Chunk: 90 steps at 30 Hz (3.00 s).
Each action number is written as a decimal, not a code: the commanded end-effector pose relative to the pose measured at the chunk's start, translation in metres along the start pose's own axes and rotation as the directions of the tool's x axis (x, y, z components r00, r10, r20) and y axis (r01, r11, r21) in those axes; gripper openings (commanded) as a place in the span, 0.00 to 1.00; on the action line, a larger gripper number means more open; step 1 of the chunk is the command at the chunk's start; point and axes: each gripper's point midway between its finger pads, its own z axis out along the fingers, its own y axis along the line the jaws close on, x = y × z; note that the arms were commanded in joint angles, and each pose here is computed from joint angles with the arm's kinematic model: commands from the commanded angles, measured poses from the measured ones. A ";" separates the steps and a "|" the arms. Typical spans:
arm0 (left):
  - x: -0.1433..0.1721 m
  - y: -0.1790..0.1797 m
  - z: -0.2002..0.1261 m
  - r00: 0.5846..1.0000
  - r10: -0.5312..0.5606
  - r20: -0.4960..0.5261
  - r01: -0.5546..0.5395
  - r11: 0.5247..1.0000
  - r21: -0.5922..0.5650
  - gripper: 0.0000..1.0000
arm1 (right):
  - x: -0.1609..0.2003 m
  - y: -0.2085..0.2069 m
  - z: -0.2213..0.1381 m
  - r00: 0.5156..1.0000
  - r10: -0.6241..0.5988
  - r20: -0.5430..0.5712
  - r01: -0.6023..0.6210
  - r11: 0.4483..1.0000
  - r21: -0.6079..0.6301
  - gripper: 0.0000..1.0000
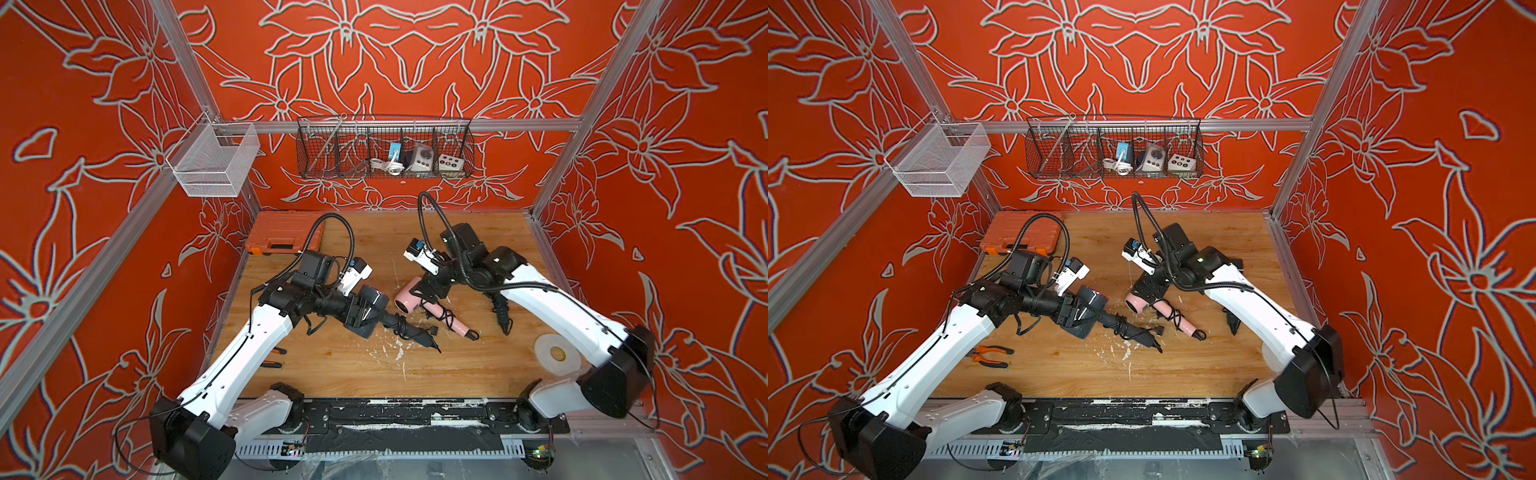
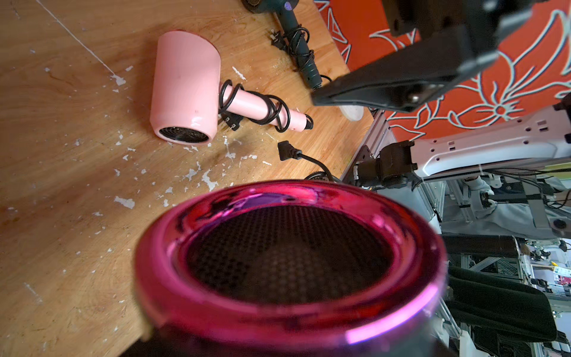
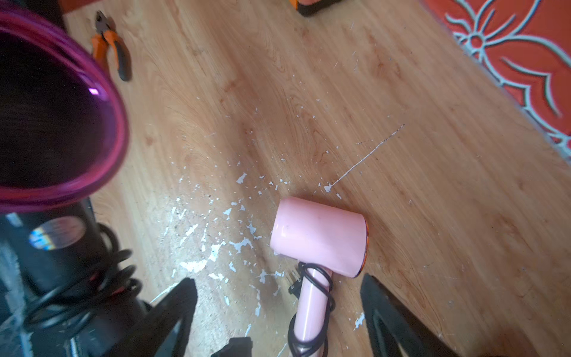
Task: Wrap the cord around the hair dryer
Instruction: Wrap the power cord around the hair dryer, then place the hair dryer at the center of the board.
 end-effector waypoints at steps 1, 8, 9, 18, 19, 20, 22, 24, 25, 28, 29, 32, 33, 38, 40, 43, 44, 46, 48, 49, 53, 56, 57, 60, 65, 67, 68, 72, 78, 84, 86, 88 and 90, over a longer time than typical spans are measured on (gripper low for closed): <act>-0.017 -0.026 -0.015 0.996 0.067 0.067 -0.071 0.995 0.069 0.00 | 0.027 0.033 -0.023 0.993 0.109 -0.039 -0.112 0.988 -0.105 0.87; -0.022 -0.036 -0.023 0.993 0.085 0.083 -0.091 0.993 0.075 0.00 | 0.046 0.075 -0.048 0.981 0.194 0.026 -0.186 0.962 -0.199 0.89; -0.022 -0.036 -0.023 0.993 0.083 0.083 -0.089 0.993 0.075 0.00 | 0.049 0.077 -0.046 0.980 0.198 0.018 -0.191 0.961 -0.202 0.89; -0.026 -0.039 -0.025 0.992 0.086 0.089 -0.093 0.992 0.079 0.00 | 0.064 0.097 -0.031 0.979 0.205 -0.018 -0.204 0.956 -0.211 0.89; -0.026 -0.039 -0.025 0.992 0.087 0.090 -0.094 0.992 0.081 0.00 | 0.066 0.098 -0.029 0.979 0.204 -0.024 -0.204 0.957 -0.207 0.89; -0.026 -0.039 -0.025 0.992 0.087 0.090 -0.094 0.992 0.081 0.00 | 0.067 0.098 -0.028 0.979 0.202 -0.025 -0.203 0.958 -0.204 0.89; -0.026 -0.039 -0.025 0.992 0.084 0.090 -0.091 0.992 0.083 0.00 | 0.069 0.099 -0.025 0.980 0.199 -0.029 -0.201 0.960 -0.195 0.90; -0.026 -0.040 -0.025 0.992 0.084 0.092 -0.092 0.992 0.083 0.00 | 0.071 0.098 -0.022 0.979 0.200 -0.032 -0.203 0.961 -0.187 0.90; -0.026 -0.040 -0.025 0.992 0.084 0.093 -0.092 0.992 0.084 0.00 | 0.071 0.099 -0.021 0.979 0.199 -0.032 -0.201 0.961 -0.187 0.90; -0.027 -0.041 -0.026 0.992 0.085 0.096 -0.093 0.992 0.085 0.00 | 0.071 0.100 -0.018 0.979 0.201 -0.030 -0.203 0.960 -0.193 0.90; -0.028 -0.041 -0.026 0.992 0.084 0.097 -0.093 0.992 0.086 0.00 | 0.071 0.101 -0.017 0.979 0.200 -0.029 -0.202 0.960 -0.196 0.90; -0.028 -0.042 -0.026 0.991 0.083 0.101 -0.093 0.991 0.094 0.00 | 0.071 0.102 -0.011 0.980 0.196 -0.032 -0.199 0.960 -0.199 0.90; -0.028 -0.043 -0.027 0.991 0.083 0.103 -0.093 0.991 0.096 0.00 | 0.071 0.103 -0.009 0.980 0.194 -0.034 -0.196 0.959 -0.202 0.90; -0.030 -0.044 -0.027 0.991 0.079 0.109 -0.091 0.990 0.104 0.00 | 0.065 0.107 -0.003 0.983 0.182 -0.025 -0.183 0.957 -0.224 0.90; -0.031 -0.045 -0.027 0.991 0.080 0.111 -0.092 0.990 0.106 0.00 | 0.064 0.107 0.000 0.983 0.182 -0.026 -0.183 0.956 -0.230 0.90; -0.032 -0.045 -0.027 0.990 0.078 0.116 -0.091 0.990 0.108 0.00 | 0.063 0.110 0.004 0.983 0.180 -0.030 -0.182 0.953 -0.243 0.90; -0.033 -0.045 -0.027 0.990 0.077 0.117 -0.090 0.990 0.109 0.00 | 0.062 0.111 0.006 0.983 0.182 -0.031 -0.184 0.951 -0.247 0.90; -0.033 -0.046 -0.028 0.990 0.078 0.121 -0.091 0.990 0.111 0.00 | 0.061 0.113 0.009 0.983 0.182 -0.029 -0.183 0.949 -0.256 0.90; -0.034 -0.047 -0.028 0.989 0.079 0.125 -0.093 0.989 0.112 0.00 | 0.061 0.114 0.011 0.983 0.182 -0.029 -0.183 0.947 -0.263 0.90; -0.035 -0.047 -0.028 0.989 0.078 0.127 -0.093 0.989 0.112 0.00 | 0.060 0.115 0.012 0.983 0.184 -0.027 -0.184 0.946 -0.266 0.90; -0.036 -0.048 -0.029 0.988 0.078 0.134 -0.093 0.989 0.116 0.00 | 0.061 0.120 0.019 0.983 0.181 -0.037 -0.184 0.942 -0.282 0.88; -0.037 -0.049 -0.029 0.987 0.077 0.140 -0.094 0.989 0.118 0.00 | 0.060 0.123 0.024 0.983 0.177 -0.039 -0.181 0.939 -0.293 0.86; -0.037 -0.049 -0.030 0.987 0.076 0.142 -0.094 0.988 0.119 0.00 | 0.059 0.124 0.024 0.984 0.176 -0.039 -0.179 0.939 -0.294 0.86; -0.039 -0.050 -0.030 0.986 0.074 0.148 -0.092 0.988 0.123 0.00 | 0.058 0.126 0.028 0.984 0.174 -0.041 -0.179 0.936 -0.302 0.82; -0.038 -0.051 -0.029 0.987 0.073 0.145 -0.092 0.987 0.132 0.00 | 0.051 0.125 0.029 0.985 0.168 -0.025 -0.168 0.939 -0.300 0.69; -0.038 -0.050 -0.029 0.987 0.072 0.141 -0.091 0.987 0.131 0.00 | 0.048 0.125 0.028 0.986 0.168 -0.015 -0.164 0.940 -0.298 0.59; -0.037 -0.049 -0.028 0.988 0.072 0.138 -0.090 0.987 0.131 0.00 | 0.047 0.125 0.028 0.986 0.168 -0.009 -0.163 0.941 -0.298 0.54; -0.034 -0.046 -0.025 0.989 0.068 0.128 -0.084 0.988 0.128 0.00 | 0.044 0.124 0.027 0.985 0.170 0.007 -0.160 0.941 -0.299 0.33; -0.031 -0.038 -0.023 0.992 0.063 0.113 -0.074 0.993 0.096 0.00 | 0.043 0.124 0.030 0.985 0.172 0.014 -0.159 0.941 -0.300 0.00; -0.034 -0.022 -0.028 0.991 0.057 0.125 -0.055 0.998 -0.019 0.47 | 0.037 0.121 0.040 0.982 0.189 0.028 -0.173 0.940 -0.294 0.00; -0.036 -0.014 -0.032 0.988 0.056 0.141 -0.045 0.996 -0.077 0.74 | 0.034 0.119 0.048 0.977 0.209 0.037 -0.189 0.937 -0.294 0.00; -0.039 -0.008 -0.038 0.985 0.056 0.164 -0.036 0.991 -0.128 0.88 | 0.033 0.117 0.057 0.973 0.227 0.035 -0.208 0.933 -0.292 0.00; -0.042 -0.002 -0.045 0.979 0.059 0.195 -0.023 0.983 -0.180 0.93 | 0.032 0.116 0.067 0.968 0.247 0.035 -0.226 0.928 -0.298 0.00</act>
